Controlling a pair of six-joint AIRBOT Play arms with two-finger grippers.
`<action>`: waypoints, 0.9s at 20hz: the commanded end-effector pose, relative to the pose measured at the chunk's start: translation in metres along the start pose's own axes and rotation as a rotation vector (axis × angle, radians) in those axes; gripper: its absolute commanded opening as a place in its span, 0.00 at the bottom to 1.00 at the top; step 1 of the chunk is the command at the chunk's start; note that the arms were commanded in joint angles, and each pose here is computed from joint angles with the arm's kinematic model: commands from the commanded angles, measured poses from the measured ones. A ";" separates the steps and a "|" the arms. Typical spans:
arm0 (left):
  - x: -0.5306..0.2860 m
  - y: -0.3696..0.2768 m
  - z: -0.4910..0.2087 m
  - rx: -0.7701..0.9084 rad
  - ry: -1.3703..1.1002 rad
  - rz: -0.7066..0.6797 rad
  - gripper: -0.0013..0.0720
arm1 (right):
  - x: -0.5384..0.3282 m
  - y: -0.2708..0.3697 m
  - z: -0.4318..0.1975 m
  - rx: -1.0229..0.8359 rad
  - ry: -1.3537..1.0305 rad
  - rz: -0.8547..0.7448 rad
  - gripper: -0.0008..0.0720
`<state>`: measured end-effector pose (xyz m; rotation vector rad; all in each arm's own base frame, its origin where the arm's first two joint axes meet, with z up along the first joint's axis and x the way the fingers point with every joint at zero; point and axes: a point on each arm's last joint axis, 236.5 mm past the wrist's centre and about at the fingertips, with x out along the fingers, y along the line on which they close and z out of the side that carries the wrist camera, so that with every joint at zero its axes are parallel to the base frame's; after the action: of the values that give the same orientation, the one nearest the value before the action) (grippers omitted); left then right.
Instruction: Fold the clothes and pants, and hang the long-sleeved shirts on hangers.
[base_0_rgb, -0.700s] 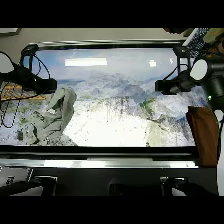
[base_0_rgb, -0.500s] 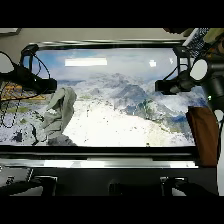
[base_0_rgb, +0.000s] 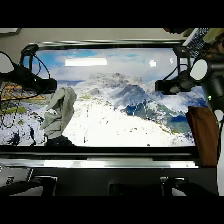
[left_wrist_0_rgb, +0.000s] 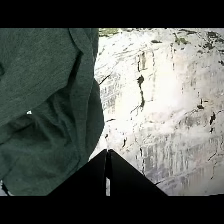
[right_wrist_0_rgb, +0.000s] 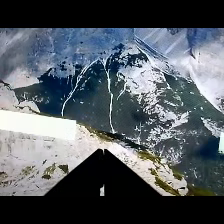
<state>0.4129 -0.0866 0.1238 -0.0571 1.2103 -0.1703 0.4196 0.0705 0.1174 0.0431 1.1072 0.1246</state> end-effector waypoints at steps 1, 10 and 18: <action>0.000 0.000 0.000 0.000 0.000 0.000 0.04 | 0.000 0.000 0.000 0.000 0.000 0.001 0.07; 0.002 0.007 0.007 -0.007 -0.025 0.026 0.52 | 0.000 0.001 0.000 0.000 -0.001 0.001 0.07; 0.129 0.047 0.025 -0.100 0.053 0.153 1.00 | 0.000 0.002 0.000 0.002 0.000 0.005 0.08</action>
<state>0.4657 -0.0657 0.0565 -0.0592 1.2278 -0.0118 0.4196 0.0710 0.1175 0.0452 1.1070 0.1261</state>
